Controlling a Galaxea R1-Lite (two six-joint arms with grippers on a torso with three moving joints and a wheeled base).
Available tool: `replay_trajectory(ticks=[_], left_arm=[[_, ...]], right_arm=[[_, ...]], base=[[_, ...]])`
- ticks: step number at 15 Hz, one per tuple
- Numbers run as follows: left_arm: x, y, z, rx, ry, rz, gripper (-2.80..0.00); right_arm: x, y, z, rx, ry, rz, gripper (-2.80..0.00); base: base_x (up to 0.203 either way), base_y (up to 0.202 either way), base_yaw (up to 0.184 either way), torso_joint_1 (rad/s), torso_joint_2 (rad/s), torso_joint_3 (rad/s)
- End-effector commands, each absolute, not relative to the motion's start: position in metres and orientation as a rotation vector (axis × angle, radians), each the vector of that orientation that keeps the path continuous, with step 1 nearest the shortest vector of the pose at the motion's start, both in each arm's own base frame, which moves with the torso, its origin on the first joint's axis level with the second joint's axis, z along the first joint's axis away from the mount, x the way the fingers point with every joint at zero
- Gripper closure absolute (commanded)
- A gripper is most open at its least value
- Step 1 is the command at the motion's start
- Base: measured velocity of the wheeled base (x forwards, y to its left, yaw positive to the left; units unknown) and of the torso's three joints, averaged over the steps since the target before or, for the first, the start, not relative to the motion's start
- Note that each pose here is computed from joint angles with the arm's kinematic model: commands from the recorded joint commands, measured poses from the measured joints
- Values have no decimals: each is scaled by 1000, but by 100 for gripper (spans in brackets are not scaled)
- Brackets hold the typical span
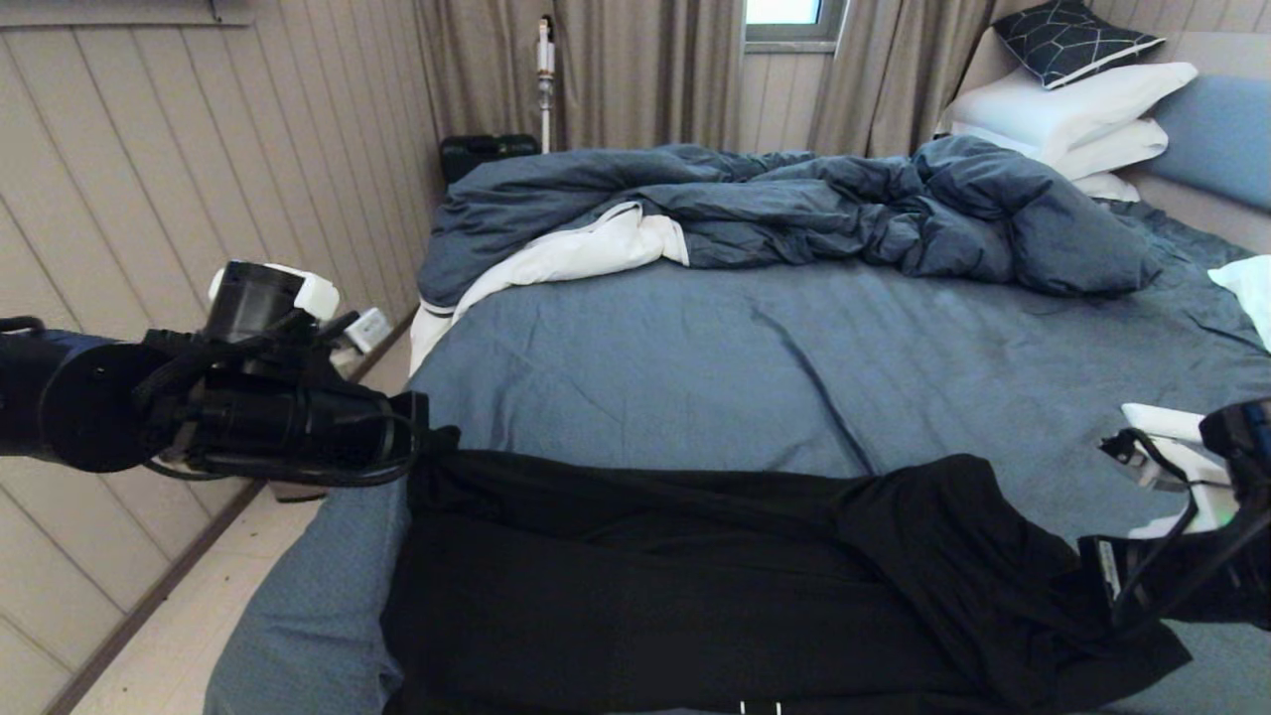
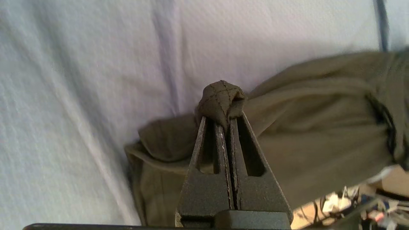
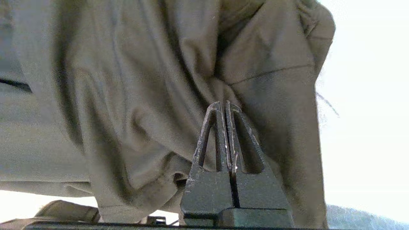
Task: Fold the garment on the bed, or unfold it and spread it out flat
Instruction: Fold the black T-shirt
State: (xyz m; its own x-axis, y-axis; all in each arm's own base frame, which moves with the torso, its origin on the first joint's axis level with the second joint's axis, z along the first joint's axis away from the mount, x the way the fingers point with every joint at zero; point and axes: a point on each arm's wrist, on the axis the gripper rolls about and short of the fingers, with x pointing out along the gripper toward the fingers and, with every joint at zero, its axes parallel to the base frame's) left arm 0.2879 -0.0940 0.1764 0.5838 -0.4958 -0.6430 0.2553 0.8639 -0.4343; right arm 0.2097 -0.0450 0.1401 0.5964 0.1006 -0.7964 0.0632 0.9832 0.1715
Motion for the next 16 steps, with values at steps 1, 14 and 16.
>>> replay_trajectory(ticks=[1, 14, 16], left_arm=[[271, -94, 184, -307, 824, -468, 0], [200, -89, 175, -261, 869, -525, 0], [195, -89, 168, -253, 893, -522, 0]], right_arm=[[211, -50, 138, 206, 941, 14, 0], [217, -61, 138, 226, 933, -10, 0], [220, -63, 138, 227, 932, -10, 0]], base=[[0, 0, 0, 0, 0, 0], [0, 0, 0, 0, 0, 0], [0, 0, 0, 0, 0, 0]])
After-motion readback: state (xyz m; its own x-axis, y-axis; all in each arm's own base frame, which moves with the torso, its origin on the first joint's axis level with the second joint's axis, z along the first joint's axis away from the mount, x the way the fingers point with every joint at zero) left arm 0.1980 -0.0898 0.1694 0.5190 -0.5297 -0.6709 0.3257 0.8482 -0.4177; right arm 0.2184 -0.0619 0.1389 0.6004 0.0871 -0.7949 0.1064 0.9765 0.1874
